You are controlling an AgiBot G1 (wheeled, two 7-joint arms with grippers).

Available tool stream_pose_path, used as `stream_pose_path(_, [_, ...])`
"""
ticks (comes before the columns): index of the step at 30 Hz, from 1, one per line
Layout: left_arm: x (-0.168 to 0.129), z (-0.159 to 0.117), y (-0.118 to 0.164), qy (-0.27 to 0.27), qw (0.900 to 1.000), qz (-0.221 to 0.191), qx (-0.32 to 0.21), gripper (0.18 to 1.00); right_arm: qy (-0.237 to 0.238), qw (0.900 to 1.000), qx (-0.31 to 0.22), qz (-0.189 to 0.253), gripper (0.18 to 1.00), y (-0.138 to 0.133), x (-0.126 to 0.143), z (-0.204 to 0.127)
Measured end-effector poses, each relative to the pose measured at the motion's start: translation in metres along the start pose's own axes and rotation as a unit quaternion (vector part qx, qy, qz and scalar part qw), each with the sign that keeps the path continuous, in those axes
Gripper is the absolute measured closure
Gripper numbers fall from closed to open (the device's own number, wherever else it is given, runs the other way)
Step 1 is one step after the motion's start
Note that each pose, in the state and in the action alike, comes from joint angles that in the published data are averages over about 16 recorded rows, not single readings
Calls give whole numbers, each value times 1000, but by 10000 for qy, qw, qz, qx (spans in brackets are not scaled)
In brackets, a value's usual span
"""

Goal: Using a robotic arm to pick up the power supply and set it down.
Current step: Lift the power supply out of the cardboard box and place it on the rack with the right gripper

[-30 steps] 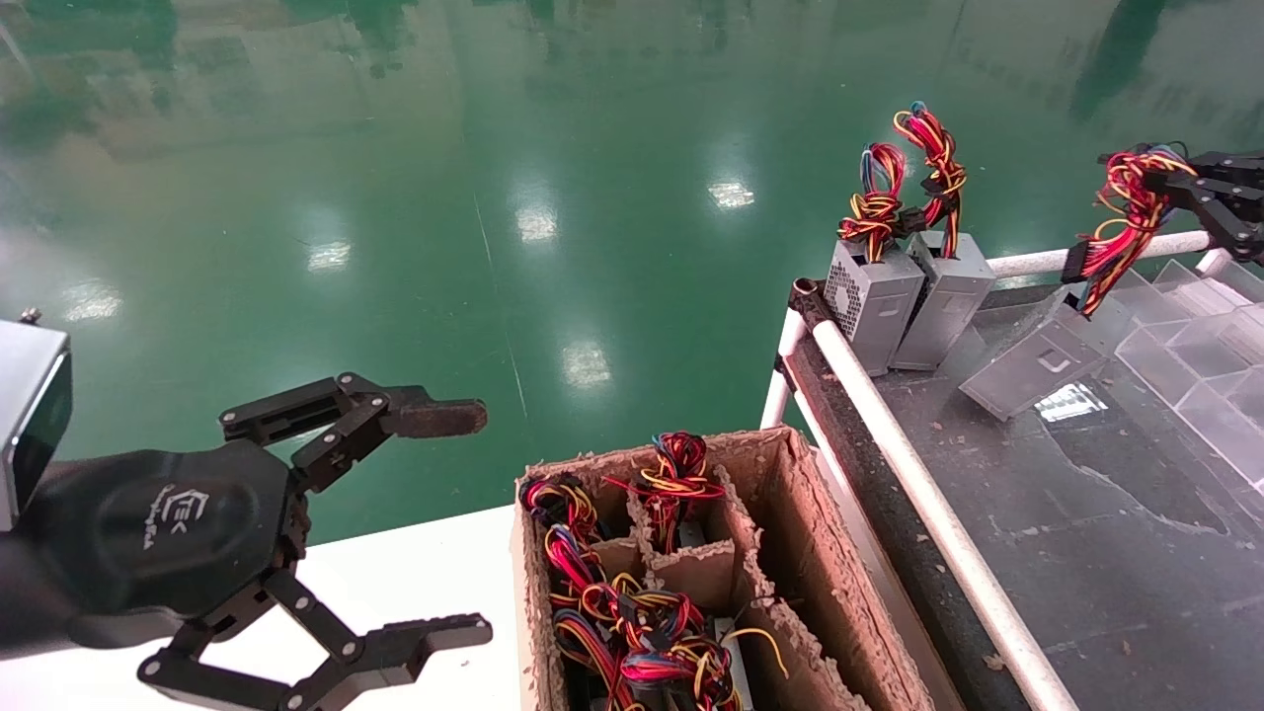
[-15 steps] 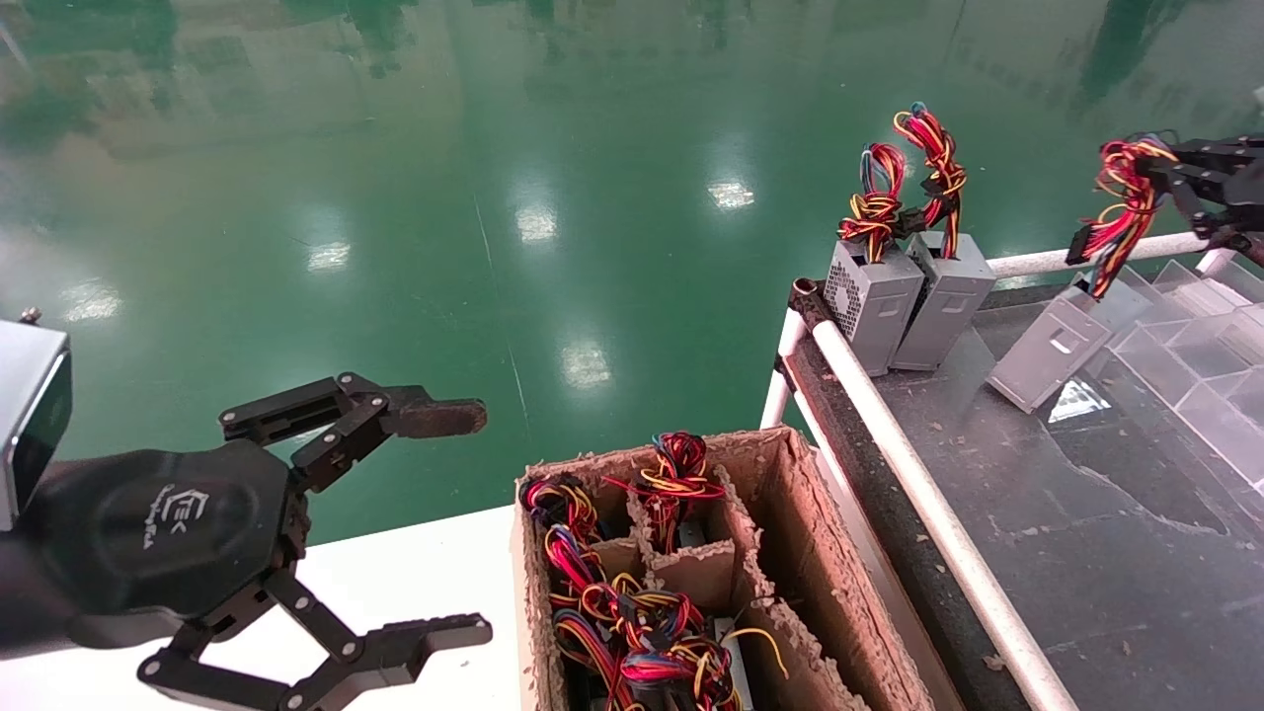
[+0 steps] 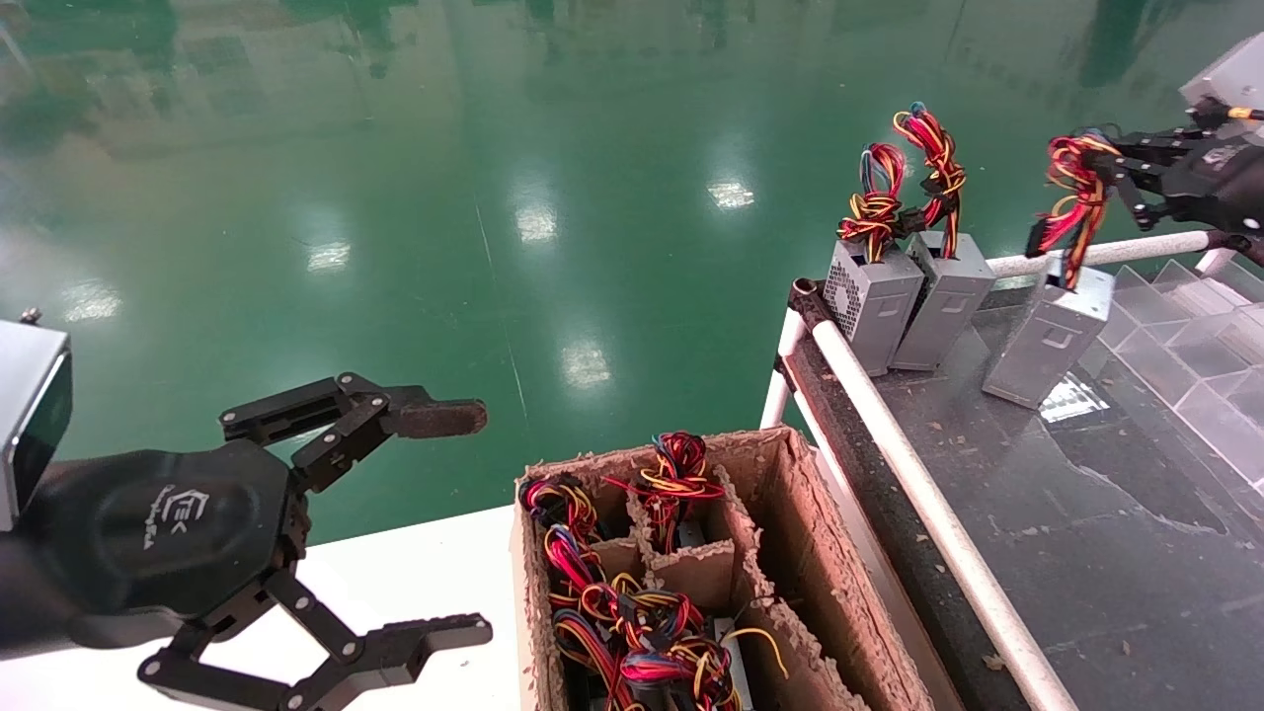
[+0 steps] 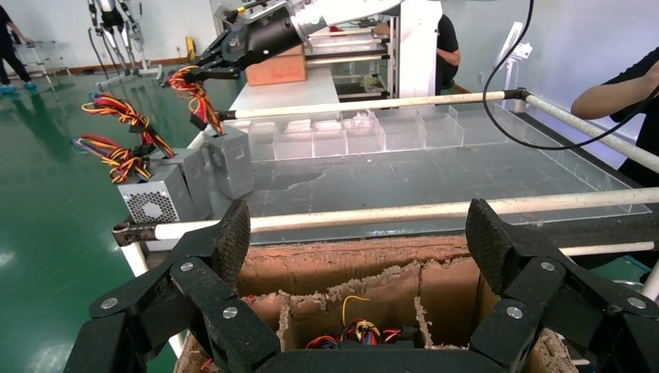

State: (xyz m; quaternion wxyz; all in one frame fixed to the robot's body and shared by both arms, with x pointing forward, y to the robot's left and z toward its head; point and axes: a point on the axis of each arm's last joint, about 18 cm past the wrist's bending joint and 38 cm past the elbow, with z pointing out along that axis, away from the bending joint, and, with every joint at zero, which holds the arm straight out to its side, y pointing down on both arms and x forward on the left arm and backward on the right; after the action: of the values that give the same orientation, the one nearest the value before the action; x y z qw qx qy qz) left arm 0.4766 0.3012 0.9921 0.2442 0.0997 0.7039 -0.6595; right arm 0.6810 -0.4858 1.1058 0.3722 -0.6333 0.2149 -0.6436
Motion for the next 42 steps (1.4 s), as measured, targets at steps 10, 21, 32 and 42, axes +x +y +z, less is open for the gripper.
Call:
stream_pose_path(10, [0, 0, 0, 0, 10000, 0, 0, 184, -14, 9998, 27, -206, 943, -18, -10, 18])
stream_pose_path(21, [0, 0, 0, 0, 10000, 0, 0, 184, 65, 9991, 3, -407, 943, -35, -21, 39])
stream_pose_path(32, [0, 0, 0, 0, 10000, 0, 0, 184, 76, 9989, 47, -470, 943, -49, -36, 57])
stream_pose_path(42, [0, 0, 0, 0, 10000, 0, 0, 184, -62, 9989, 240, -399, 943, -64, -46, 63])
